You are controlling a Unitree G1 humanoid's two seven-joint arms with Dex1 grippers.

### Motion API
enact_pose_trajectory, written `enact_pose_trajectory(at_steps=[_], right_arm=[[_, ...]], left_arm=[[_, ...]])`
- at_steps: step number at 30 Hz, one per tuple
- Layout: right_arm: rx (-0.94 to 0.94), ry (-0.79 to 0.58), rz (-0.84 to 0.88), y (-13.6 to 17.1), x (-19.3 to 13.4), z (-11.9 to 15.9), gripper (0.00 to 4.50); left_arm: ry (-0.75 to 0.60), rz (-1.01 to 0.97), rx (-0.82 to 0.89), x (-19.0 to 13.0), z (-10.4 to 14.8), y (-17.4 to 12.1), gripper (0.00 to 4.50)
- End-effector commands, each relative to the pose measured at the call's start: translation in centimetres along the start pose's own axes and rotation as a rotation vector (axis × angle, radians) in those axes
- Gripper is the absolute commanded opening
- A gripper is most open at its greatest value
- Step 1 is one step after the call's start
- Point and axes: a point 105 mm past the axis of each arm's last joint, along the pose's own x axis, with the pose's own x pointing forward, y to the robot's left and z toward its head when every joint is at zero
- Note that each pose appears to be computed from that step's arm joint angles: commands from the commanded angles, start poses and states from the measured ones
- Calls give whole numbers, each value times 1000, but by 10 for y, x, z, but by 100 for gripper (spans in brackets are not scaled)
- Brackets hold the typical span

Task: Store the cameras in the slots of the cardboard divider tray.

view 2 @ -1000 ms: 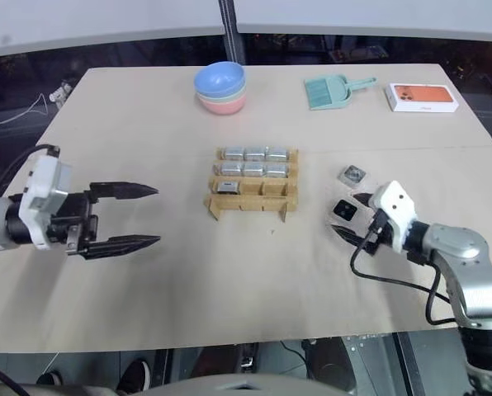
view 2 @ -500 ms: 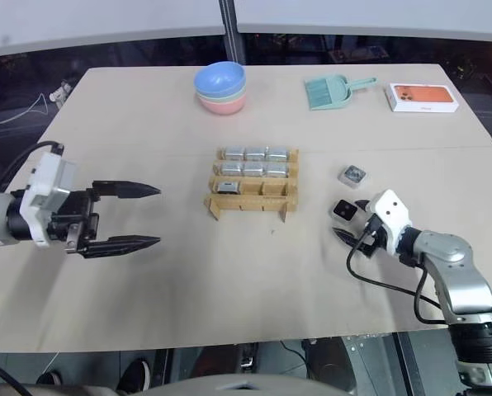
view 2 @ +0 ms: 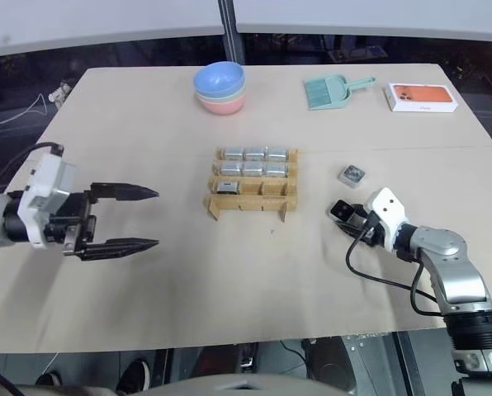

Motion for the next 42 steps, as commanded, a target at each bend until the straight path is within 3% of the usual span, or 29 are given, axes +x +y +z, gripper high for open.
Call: enact_pose_trajectory(at_steps=[1,5,7,14,18,26,33,42], right_arm=[[-38,-40,-4,-2,-2,11,186],[-95,-67,2,-1,1,25,186],[-183,-108,17,4,7,46,186],[-576,-410,106,61,31,127,186],[-767,-475,209,100,36,134,186],[-1082,-543,262,117,34,139,186],[-1107,-586,213,111,34,143,186],[-1100,-612,230,125,36,141,186]], left_arm=[[2,15,46,-5,10,-1,450],[-4,20,40,-5,9,0,450],[-18,37,19,-1,8,2,450],[-194,61,-357,57,-8,-5,450],[-301,-53,-510,92,-7,-30,450],[-451,-39,-637,103,7,-13,450],[-385,-144,-640,102,-2,-37,450],[-433,-115,-632,101,4,-29,450]])
